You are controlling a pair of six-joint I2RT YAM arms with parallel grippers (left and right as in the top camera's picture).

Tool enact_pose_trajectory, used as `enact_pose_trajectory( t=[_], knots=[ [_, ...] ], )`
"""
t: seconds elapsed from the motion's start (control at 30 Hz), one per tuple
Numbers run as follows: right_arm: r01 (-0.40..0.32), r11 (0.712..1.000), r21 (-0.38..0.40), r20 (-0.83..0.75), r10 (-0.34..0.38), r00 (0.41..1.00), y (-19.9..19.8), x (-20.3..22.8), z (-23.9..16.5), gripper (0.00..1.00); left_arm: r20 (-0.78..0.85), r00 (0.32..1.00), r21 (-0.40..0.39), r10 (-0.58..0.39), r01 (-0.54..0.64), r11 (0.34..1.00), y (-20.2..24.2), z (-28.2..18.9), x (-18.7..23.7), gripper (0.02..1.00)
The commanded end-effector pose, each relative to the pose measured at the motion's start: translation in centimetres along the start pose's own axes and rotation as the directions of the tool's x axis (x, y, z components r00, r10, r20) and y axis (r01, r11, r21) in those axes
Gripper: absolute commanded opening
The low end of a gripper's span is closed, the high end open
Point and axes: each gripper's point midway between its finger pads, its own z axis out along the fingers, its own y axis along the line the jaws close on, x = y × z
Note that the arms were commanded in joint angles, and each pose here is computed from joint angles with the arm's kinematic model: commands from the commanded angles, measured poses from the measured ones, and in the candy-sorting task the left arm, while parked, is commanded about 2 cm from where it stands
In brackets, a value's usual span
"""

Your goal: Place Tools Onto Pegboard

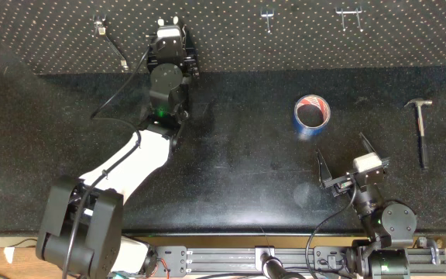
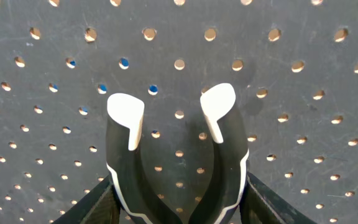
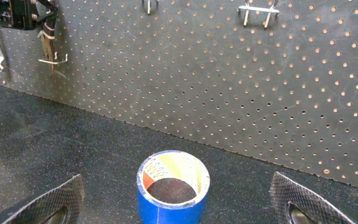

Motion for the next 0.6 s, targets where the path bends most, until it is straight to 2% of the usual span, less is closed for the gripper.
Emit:
enact_pose_trajectory(
  t=[0.03,0.1,0.17,0.2,0.23,0.43,0.6],
  knots=[
    [-0.019,1.0,-0.008,0.0,0.019,1.0,0.2,0.1,0.0,0.976,0.017,1.0,0.004,0.004,-0.004,1.0,-0.1,0.4,-0.5,0.586],
    [-0.019,1.0,-0.008,0.0,0.019,1.0,0.2,0.1,0.0,0.976,0.018,1.0,0.004,0.004,-0.004,1.0,-0.1,0.4,-0.5,0.676],
    [-0.019,1.0,-0.008,0.0,0.019,1.0,0.2,0.1,0.0,0.976,0.019,1.0,0.004,0.003,-0.003,1.0,-0.1,0.4,-0.5,0.822],
    [-0.019,1.0,-0.008,0.0,0.019,1.0,0.2,0.1,0.0,0.976,0.021,1.0,0.006,0.002,-0.002,1.0,-0.1,0.4,-0.6,0.969],
    [-0.019,1.0,-0.008,0.0,0.019,1.0,0.2,0.1,0.0,0.976,0.021,1.0,0.01,0.0,0.0,1.0,-0.2,0.4,-0.6,0.996],
    [-0.019,1.0,-0.008,0.0,0.019,1.0,0.2,0.1,0.0,0.976,0.034,0.999,0.025,-0.003,0.003,1.0,0.1,-1.2,-3.0,0.996],
    [-0.019,1.0,-0.008,0.0,0.019,1.0,0.2,0.1,0.0,0.976,-0.175,0.983,-0.048,0.054,-0.063,0.997,5.9,-7.8,-3.4,0.996]
  ],
)
